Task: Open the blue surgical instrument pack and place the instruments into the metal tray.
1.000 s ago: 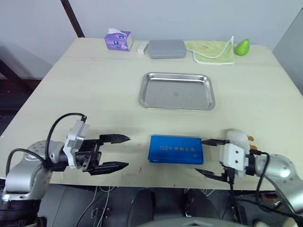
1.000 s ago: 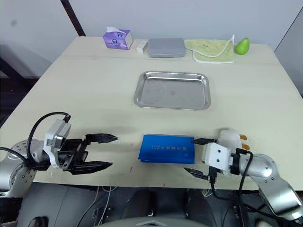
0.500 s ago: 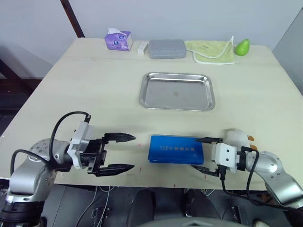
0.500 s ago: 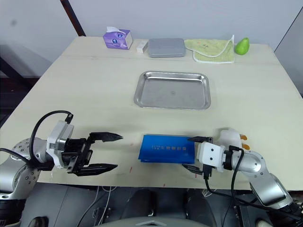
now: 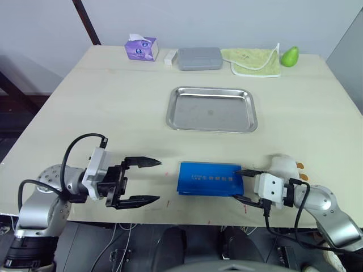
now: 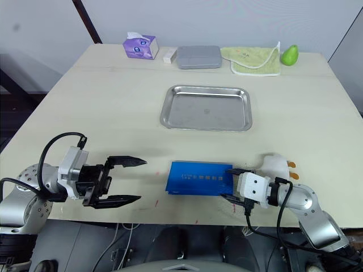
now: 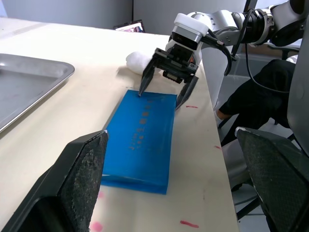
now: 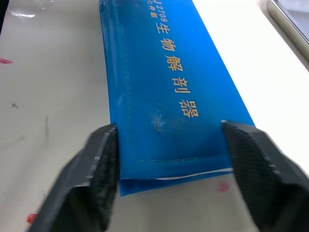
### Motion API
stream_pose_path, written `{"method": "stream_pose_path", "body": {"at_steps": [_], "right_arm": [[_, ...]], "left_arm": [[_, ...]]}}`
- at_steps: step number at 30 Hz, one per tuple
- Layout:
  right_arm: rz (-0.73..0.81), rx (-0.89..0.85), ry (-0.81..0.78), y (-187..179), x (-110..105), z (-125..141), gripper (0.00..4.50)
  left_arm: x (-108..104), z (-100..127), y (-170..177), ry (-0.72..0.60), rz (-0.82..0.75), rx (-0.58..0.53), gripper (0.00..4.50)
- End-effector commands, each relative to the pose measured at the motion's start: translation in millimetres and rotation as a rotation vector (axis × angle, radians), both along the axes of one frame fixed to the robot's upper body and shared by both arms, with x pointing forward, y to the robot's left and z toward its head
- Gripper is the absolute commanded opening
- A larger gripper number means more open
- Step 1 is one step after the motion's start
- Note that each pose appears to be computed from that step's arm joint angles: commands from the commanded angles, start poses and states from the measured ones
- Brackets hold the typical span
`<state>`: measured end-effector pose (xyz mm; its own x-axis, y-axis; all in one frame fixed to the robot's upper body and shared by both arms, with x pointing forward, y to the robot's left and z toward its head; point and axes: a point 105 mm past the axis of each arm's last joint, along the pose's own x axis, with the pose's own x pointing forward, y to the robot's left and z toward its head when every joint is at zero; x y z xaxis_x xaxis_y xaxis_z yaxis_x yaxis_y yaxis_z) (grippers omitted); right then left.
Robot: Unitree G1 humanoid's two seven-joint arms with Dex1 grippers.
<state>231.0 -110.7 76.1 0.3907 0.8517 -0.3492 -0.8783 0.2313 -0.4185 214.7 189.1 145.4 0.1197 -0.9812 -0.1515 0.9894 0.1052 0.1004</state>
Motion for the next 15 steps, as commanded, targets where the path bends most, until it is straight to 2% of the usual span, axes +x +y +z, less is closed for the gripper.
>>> {"method": "stream_pose_path", "body": {"at_steps": [1,2,4,5,11,15], "right_arm": [[0.02,-0.005,-0.053,2.8,2.1,4.8,1.82],[0.022,-0.008,-0.056,2.9,2.1,3.8,1.24],[0.033,-0.02,-0.062,2.9,1.4,1.3,0.39],[0.036,-0.023,-0.067,2.9,1.4,0.5,0.12],[0.042,-0.021,-0.072,2.4,2.6,0.1,0.12],[0.077,0.046,0.005,1.4,1.7,24.5,0.12]], "left_arm": [[-1.4,-0.5,-0.8,-0.015,-0.015,0.002,4.5],[-1.0,-1.0,-0.6,-0.016,-0.014,0.003,4.5],[-0.8,-3.1,-0.4,-0.019,-0.012,0.008,4.5],[-0.9,-4.5,-0.4,-0.02,-0.012,0.01,4.5],[1.8,-7.7,-2.5,-0.027,0.007,-0.004,4.5],[4.9,-6.6,-2.4,-0.028,0.029,-0.021,4.5]]}}
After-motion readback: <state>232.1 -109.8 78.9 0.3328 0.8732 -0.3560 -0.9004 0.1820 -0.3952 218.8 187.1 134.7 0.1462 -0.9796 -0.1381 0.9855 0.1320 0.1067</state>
